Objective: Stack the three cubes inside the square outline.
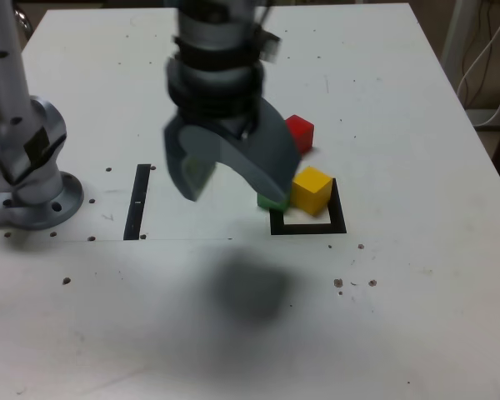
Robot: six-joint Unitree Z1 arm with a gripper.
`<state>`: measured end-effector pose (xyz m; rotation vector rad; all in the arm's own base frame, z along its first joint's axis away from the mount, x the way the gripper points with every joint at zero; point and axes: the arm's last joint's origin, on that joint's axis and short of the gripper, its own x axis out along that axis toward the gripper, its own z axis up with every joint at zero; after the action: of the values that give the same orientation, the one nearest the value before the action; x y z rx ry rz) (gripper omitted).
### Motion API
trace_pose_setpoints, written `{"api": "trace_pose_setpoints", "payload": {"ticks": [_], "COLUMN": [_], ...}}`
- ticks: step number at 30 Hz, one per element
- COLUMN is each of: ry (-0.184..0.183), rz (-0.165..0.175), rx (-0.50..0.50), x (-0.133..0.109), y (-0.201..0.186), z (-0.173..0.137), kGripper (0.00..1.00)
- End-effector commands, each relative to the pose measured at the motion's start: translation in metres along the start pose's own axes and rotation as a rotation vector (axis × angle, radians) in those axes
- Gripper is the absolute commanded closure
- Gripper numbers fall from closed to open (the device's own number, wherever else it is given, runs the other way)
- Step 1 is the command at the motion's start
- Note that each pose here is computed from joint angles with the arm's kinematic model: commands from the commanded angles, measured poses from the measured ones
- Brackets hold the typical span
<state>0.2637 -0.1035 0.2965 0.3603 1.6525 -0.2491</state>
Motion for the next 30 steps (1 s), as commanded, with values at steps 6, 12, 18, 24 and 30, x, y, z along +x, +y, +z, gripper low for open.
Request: {"api": "trace_pose_setpoints", "payload": {"ticks": [6,12,18,24,30], "ry": [0.002,-0.001,-0.003,-0.013,0.000], "rz": [0.010,0.026,0.053,0.061,0.058], "rx": [0.055,0.151,0.236,0.290,0.326], "x": [0.007,0.021,0.036,0.050,0.060], "y": [-0.005,-0.013,-0.012,0.001,0.023], "z": [0.044,0.093,0.117,0.130,0.136], "kGripper": [0.02,0.02,0.02,0.02,0.02]}}
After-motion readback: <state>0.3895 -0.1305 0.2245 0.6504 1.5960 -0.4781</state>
